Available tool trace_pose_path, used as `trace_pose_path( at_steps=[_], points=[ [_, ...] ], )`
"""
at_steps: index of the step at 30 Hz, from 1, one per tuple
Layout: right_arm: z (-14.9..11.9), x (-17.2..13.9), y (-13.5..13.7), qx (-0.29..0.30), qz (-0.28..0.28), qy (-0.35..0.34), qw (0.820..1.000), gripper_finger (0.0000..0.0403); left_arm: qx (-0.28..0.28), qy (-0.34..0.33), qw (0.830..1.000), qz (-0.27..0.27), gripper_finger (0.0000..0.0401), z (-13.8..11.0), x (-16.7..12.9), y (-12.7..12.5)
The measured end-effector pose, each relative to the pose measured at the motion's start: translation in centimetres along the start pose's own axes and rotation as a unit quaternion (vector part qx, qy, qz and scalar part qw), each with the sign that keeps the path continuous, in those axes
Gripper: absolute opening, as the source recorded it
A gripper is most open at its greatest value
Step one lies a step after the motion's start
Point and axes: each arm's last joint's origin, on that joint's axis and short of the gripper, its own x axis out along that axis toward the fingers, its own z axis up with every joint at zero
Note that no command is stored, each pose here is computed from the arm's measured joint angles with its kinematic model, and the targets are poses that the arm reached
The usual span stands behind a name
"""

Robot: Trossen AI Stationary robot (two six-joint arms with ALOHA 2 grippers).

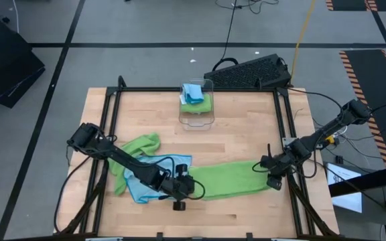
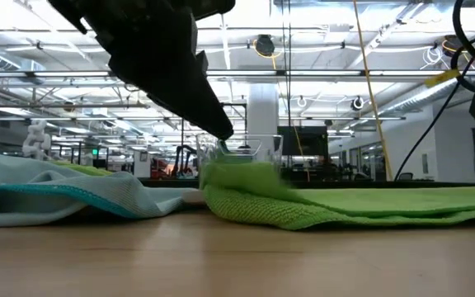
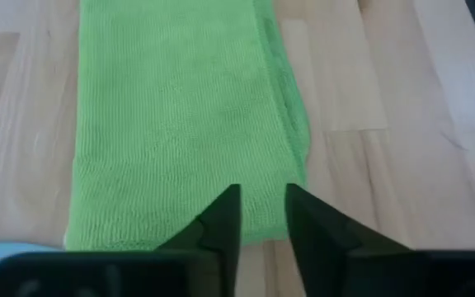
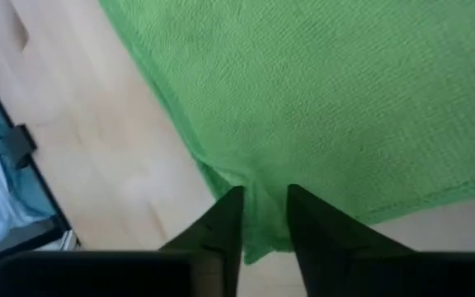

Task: Fold microfiber towels
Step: Fold the right green towel

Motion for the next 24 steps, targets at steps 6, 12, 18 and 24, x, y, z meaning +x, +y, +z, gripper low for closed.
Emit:
trace_pose_path(
  at_steps=[6,12,18,24],
  points=[
    [-0.1,-0.2,0.1,-0.003,0.017,0.016,1.000,0.0156,-0.014,0.009,0.999,-0.034,0.0161,-0.2,-0.2,-0.8],
    [-0.4,-0.7,1.4,-0.043,0.097,0.017,0.994,0.0173,-0.031,0.006,0.999,-0.017,0.0174,-0.6,-0.4,-1.4],
    [-0.4,-1.2,2.0,-0.068,0.133,-0.012,0.989,0.0163,-0.040,0.006,0.999,0.008,0.0175,-1.0,-0.6,-2.0],
    [0.5,-1.4,2.7,-0.109,0.128,-0.137,0.976,0.0160,-0.091,0.008,0.994,0.057,0.0175,-1.9,-0.7,-2.5]
  ],
)
